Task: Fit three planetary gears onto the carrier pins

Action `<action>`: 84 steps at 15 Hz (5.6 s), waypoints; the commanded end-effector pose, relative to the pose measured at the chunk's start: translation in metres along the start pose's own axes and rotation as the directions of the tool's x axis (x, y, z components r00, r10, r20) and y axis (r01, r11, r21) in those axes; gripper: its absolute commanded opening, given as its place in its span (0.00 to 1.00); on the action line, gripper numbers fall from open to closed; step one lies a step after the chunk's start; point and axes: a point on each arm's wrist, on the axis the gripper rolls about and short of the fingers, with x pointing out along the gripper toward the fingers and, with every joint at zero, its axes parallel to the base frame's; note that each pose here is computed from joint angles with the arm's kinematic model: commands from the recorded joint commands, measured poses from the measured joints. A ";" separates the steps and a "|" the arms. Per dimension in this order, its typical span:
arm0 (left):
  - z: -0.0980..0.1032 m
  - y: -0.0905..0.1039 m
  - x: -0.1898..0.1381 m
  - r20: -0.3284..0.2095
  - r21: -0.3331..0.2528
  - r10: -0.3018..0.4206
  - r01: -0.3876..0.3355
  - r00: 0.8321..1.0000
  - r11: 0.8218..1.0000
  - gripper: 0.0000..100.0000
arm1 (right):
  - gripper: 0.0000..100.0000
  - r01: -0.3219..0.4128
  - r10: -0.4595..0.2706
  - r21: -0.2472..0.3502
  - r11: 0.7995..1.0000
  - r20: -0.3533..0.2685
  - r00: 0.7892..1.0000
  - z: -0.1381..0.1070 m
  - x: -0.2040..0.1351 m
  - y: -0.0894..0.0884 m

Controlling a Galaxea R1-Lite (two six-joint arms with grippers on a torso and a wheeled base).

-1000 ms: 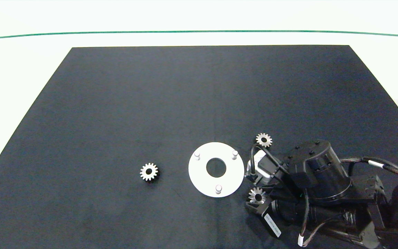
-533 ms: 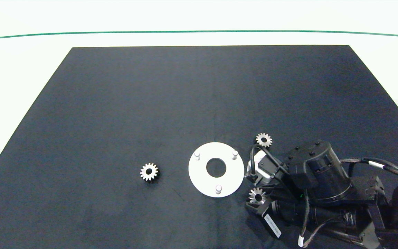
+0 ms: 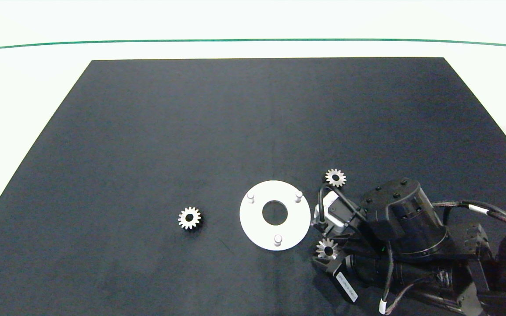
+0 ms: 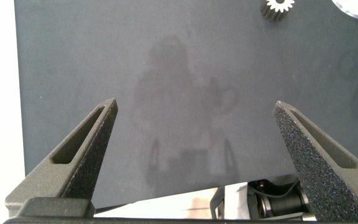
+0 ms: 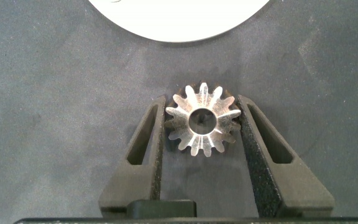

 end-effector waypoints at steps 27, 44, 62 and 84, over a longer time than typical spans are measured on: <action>0.003 0.000 0.003 -0.007 0.002 -0.002 0.002 1.000 1.000 1.00 | 0.07 -0.039 0.050 -0.089 0.995 0.133 0.990 0.052 -0.016 0.041; 0.006 0.000 0.004 0.013 0.001 -0.001 0.001 1.000 1.000 1.00 | 0.07 -0.040 0.051 -0.091 0.995 0.120 0.992 0.058 0.002 0.047; 0.007 0.001 0.005 0.013 0.004 -0.016 0.016 1.000 1.000 1.00 | 1.00 -0.031 0.040 -0.083 0.996 0.106 0.994 0.060 0.011 0.044; 0.005 0.001 0.003 0.024 0.002 -0.018 0.018 1.000 1.000 1.00 | 1.00 0.133 -0.204 0.260 0.956 0.270 0.941 0.049 -0.029 -0.094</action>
